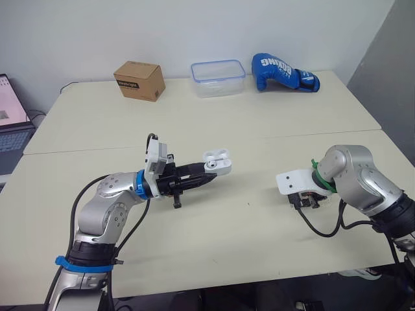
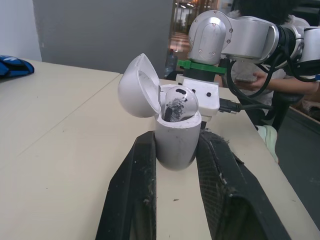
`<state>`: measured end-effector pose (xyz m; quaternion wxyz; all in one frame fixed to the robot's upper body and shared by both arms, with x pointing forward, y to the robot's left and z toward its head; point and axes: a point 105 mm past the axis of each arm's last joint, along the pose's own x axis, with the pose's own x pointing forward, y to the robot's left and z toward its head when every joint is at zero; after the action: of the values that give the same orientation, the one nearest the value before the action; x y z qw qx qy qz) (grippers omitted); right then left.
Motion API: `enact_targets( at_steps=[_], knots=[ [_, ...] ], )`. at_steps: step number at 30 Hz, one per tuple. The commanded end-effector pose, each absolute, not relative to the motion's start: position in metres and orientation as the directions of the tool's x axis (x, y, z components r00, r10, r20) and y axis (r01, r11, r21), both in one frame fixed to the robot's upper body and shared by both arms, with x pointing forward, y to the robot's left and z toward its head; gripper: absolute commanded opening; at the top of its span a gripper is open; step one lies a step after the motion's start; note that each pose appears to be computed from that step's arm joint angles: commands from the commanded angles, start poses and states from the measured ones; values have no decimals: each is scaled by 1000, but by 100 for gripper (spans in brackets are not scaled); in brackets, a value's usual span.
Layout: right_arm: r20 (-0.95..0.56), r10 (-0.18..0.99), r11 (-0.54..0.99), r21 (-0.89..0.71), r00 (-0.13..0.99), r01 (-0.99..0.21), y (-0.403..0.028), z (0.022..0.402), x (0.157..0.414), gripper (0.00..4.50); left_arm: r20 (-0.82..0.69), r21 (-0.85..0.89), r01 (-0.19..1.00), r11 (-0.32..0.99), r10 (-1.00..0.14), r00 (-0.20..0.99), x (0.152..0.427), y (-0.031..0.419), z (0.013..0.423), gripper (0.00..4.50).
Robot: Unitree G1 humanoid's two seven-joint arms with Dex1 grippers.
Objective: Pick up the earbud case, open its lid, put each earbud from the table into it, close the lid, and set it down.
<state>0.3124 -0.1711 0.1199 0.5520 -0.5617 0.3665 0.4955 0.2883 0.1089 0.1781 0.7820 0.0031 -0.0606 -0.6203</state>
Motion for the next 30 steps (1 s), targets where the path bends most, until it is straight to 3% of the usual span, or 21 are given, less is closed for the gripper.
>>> enact_targets(
  at_steps=[1,11,16,24,28,30],
  knots=[
    [-954,129,-123,-285,269,-951,-170,128,315,149,104,124,969,215,-974,203,283,106,186,78],
    [-956,131,-118,-278,263,-953,-169,128,313,149,104,125,969,213,-974,201,284,106,186,78],
    [-956,129,-123,-278,263,-953,-169,127,313,39,104,124,969,214,-974,202,284,106,186,78],
    [-955,133,-117,-282,266,-952,-169,129,311,39,107,118,969,219,-973,207,285,106,185,78],
    [-921,215,-27,-338,325,-941,-167,148,315,39,113,112,967,229,-970,216,290,107,182,78],
    [-869,320,67,-378,378,-924,-158,159,318,39,127,106,965,239,-966,225,294,107,182,78]
  ],
)
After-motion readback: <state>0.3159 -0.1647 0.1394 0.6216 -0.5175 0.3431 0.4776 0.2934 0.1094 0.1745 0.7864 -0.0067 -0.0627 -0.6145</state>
